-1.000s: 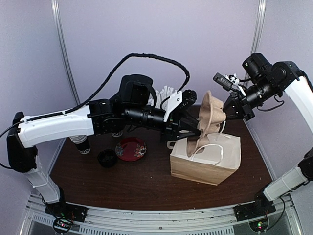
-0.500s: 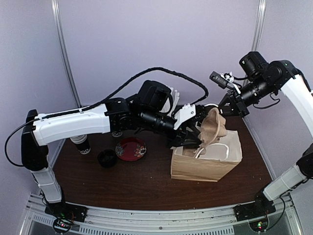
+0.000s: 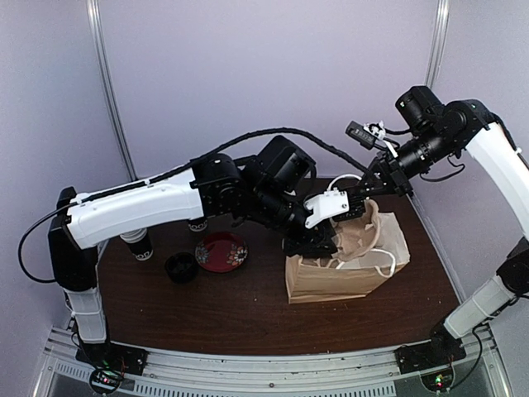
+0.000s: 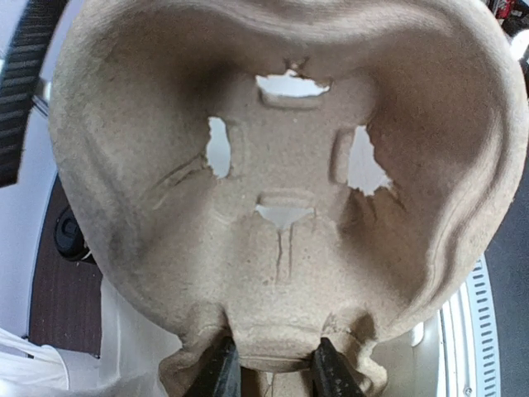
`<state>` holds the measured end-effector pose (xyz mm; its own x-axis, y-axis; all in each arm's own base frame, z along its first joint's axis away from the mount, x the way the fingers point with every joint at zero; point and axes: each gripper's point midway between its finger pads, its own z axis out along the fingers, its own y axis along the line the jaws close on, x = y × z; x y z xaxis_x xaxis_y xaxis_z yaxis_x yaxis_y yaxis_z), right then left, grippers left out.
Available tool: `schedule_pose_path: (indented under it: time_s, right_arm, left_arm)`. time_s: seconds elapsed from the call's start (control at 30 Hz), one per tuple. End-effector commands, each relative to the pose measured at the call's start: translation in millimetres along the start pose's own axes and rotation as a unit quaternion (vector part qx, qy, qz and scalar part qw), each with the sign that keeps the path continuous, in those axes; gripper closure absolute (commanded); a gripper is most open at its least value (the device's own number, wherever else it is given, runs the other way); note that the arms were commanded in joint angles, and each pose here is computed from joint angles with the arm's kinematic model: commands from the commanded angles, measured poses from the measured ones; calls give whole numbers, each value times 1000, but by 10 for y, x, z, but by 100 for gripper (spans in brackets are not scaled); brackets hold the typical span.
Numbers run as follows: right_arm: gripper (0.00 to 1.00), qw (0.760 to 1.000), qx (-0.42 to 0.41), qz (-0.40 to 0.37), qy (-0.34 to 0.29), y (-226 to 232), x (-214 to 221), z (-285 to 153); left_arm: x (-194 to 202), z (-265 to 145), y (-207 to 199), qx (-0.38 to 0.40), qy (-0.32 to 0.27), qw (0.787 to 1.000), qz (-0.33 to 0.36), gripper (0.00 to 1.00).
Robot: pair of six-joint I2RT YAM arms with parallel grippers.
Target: Pack the takeout coffee
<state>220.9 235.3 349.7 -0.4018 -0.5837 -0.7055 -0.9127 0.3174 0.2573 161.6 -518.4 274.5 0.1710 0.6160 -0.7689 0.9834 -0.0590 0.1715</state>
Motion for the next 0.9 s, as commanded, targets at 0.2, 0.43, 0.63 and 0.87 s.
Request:
schedule_pose_path:
  time_s: [0.2, 0.43, 0.63, 0.87]
  right_arm:
    - [84, 1000, 1, 8, -8, -12, -293, 54]
    - [40, 995, 4, 51, -86, -260, -445, -489]
    - [38, 987, 81, 115, -75, -789, -15, -528]
    - [51, 974, 131, 182, 36, -1417, 960, 162]
  left_arm:
    - [618, -169, -55, -30, 165, 984, -59, 76]
    - [702, -192, 51, -58, 199, 977, -59, 76]
    - [680, -110, 81, -54, 207, 975, -60, 76]
    - [663, -100, 91, -56, 209, 974, -65, 76]
